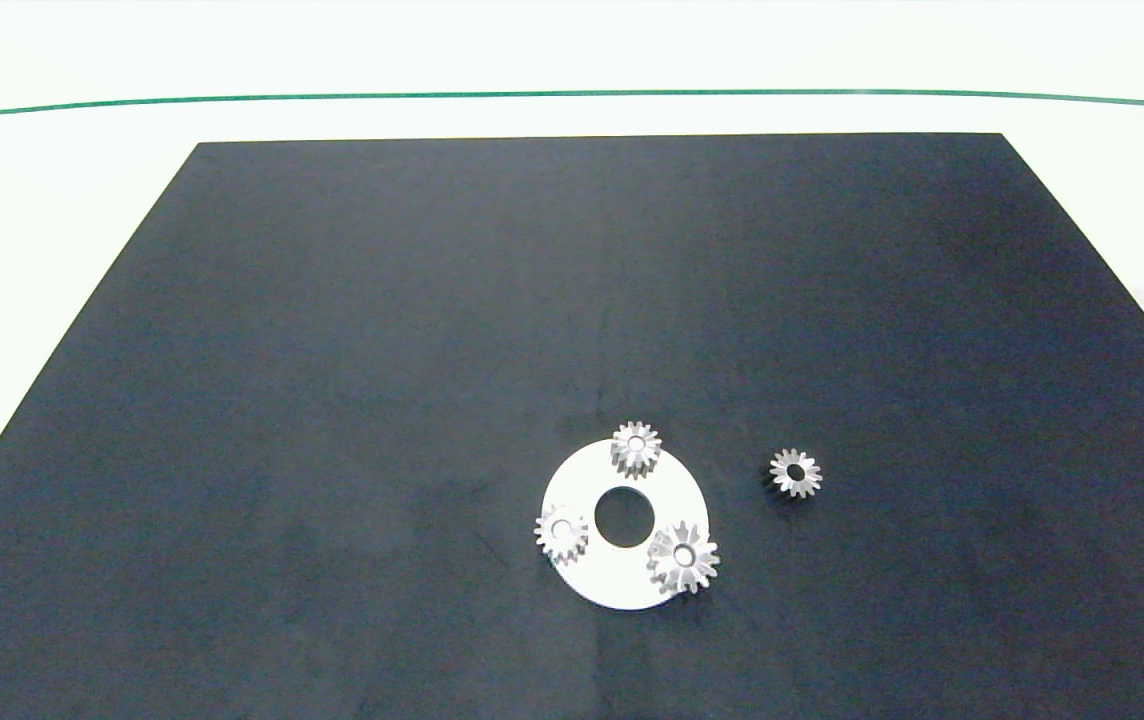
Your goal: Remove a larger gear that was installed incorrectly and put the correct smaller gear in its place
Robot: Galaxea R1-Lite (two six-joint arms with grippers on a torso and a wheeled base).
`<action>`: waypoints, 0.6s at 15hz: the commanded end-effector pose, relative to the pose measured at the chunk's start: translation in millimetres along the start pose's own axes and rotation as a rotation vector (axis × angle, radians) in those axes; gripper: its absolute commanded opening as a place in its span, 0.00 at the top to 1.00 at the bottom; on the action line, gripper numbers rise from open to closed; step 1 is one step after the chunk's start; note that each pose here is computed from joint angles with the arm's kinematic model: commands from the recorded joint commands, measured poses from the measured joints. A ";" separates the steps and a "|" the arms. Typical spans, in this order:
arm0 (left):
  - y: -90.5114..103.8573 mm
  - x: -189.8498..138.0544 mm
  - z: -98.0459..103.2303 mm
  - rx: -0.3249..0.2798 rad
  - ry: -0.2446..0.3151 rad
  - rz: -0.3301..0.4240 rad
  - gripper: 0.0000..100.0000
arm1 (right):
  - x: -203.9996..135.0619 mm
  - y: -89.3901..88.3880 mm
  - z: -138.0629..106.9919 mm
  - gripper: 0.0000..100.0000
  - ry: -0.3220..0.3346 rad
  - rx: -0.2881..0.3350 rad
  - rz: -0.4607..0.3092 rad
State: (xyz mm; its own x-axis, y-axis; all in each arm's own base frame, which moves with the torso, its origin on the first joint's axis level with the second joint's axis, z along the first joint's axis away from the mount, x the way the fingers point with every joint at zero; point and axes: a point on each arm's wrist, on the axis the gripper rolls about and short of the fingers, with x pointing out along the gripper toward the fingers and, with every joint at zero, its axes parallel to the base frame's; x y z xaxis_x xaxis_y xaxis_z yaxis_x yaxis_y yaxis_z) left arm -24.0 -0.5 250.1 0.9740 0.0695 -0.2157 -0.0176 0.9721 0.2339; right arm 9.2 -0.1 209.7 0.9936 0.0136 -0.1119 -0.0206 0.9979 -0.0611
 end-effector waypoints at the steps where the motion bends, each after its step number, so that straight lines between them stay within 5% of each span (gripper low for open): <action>1: 17.1 41.9 72.0 0.015 0.235 -0.030 0.00 | 70.7 6.9 41.0 0.00 0.183 -0.072 0.109; 5: 21.4 41.9 88.5 0.024 0.193 -0.014 0.00 | 116.3 42.4 60.3 0.00 0.275 -0.152 0.327; 7: 21.8 38.3 90.2 0.020 0.178 -0.010 0.00 | 130.7 72.9 66.1 0.00 0.357 -0.244 0.453; 9: 21.8 36.8 90.0 0.020 0.175 -0.006 0.00 | 145.0 115.4 63.2 0.00 0.415 -0.358 0.500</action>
State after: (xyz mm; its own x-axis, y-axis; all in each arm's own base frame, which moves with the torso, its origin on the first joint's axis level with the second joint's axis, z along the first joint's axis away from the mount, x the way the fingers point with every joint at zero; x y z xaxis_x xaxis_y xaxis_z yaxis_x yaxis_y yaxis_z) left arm 31.5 3.1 332.7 0.9218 0.1015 -0.3743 -0.0055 0.9684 0.2493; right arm 133.7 74.6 259.4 0.8082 0.3531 -0.4714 -0.4739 0.8650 -0.1646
